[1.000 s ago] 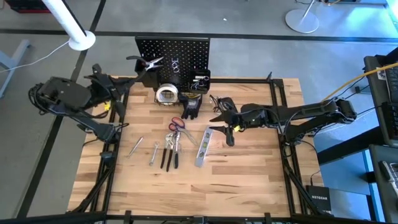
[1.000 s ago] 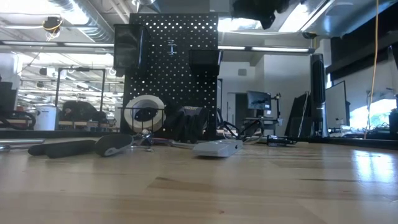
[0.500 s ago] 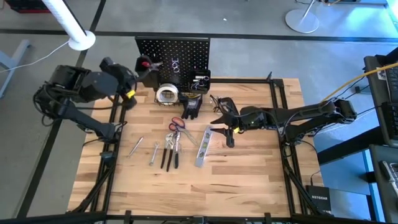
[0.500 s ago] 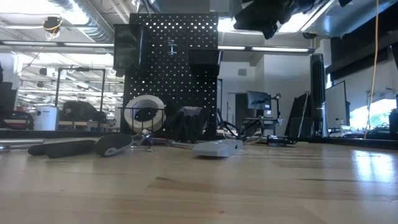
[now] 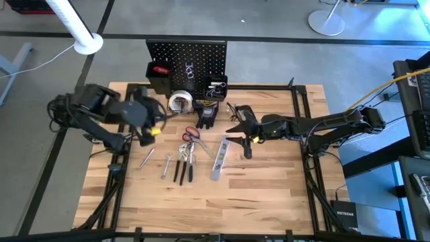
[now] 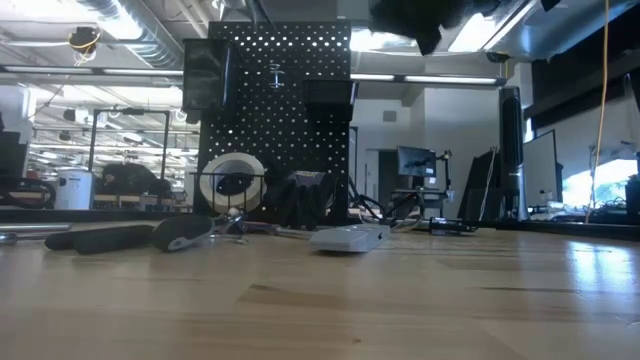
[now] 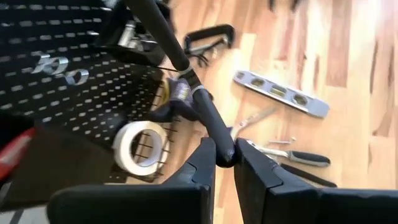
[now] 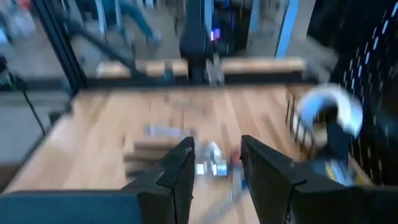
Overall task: Hang tools onto peg board
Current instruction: Put the long nose pliers into the left black bin on the pegboard
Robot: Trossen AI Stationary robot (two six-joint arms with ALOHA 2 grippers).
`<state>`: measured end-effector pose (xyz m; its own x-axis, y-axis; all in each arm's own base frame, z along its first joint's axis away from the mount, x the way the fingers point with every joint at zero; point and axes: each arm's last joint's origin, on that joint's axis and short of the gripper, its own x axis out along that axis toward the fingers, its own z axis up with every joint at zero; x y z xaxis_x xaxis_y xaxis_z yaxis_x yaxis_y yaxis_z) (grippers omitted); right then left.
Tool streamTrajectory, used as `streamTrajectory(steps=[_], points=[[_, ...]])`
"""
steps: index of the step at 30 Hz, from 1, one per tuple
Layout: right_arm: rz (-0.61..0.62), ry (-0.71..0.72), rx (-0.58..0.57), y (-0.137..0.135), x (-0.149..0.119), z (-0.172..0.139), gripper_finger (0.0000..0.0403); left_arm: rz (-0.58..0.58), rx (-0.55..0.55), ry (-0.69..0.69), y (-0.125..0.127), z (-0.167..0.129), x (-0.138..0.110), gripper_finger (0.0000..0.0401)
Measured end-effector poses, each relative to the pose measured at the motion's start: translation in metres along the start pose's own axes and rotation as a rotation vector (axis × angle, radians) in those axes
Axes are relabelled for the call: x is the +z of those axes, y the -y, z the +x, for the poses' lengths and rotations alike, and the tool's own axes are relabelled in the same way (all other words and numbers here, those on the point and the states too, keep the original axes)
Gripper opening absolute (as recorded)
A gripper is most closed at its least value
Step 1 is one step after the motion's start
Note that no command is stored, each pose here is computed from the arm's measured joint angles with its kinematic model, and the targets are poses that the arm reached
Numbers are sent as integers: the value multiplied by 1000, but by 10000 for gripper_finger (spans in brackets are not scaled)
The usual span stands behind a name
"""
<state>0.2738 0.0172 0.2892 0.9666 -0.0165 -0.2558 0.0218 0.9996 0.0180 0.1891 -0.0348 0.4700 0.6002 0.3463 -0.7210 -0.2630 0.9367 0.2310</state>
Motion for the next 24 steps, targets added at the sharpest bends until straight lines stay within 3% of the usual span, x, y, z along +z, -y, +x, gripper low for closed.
streamTrajectory(steps=[9, 14, 20, 24], points=[[-49, 339, -59, 1, 30, 0, 131, 106, -53, -44, 48, 46, 25, 25], [-95, 337, -175, 2, 29, 16, 91, 159, -65, -76, 66, 74, 36, 25], [-93, 347, -187, 1, 33, 34, 14, 201, -51, -103, 76, 97, 42, 26], [-110, 323, -197, 1, 29, 43, 10, 213, -77, -73, 80, 100, 46, 25]])
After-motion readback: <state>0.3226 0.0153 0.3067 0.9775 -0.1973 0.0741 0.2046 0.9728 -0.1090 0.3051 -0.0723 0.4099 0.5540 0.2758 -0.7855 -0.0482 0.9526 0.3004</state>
